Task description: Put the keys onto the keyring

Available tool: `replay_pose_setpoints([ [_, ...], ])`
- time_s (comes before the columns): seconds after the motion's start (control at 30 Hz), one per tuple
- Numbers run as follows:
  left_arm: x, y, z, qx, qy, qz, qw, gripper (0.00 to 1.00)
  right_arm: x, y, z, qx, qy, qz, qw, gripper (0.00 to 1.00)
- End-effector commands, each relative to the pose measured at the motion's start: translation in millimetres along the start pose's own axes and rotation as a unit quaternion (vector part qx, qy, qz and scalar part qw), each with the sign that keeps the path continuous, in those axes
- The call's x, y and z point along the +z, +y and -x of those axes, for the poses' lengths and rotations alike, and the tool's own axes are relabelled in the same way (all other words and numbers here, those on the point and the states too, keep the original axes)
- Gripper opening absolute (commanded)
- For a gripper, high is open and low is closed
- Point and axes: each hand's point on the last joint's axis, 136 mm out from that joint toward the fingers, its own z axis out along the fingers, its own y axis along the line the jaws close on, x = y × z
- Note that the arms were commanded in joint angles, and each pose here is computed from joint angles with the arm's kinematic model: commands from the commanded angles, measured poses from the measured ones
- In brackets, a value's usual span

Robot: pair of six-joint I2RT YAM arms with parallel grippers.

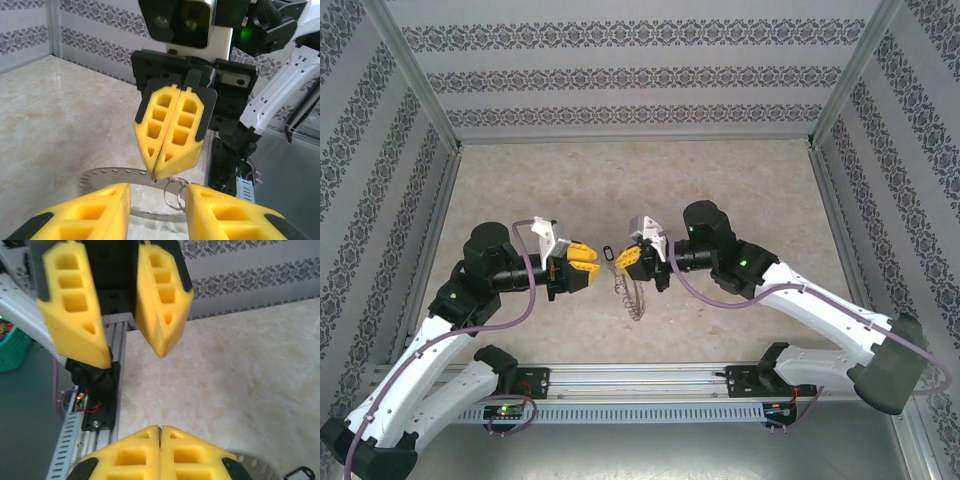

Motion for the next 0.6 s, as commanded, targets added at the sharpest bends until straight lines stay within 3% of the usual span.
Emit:
replay_pose_setpoints([
  [0.0, -4.0, -15.5, 24.3, 0.047, -0.024, -0.038, 0.998, 0.32, -12.9, 24.4, 28.6, -0.045, -0.04, 0.053, 0.997, 0.0],
  [0.57, 6.9, -21.6, 28.7, 0.05, -0.029, -0.093, 0.994, 0.26, -15.7, 25.0, 51.8, -0.069, -0.11, 0.057, 0.99, 0.0],
])
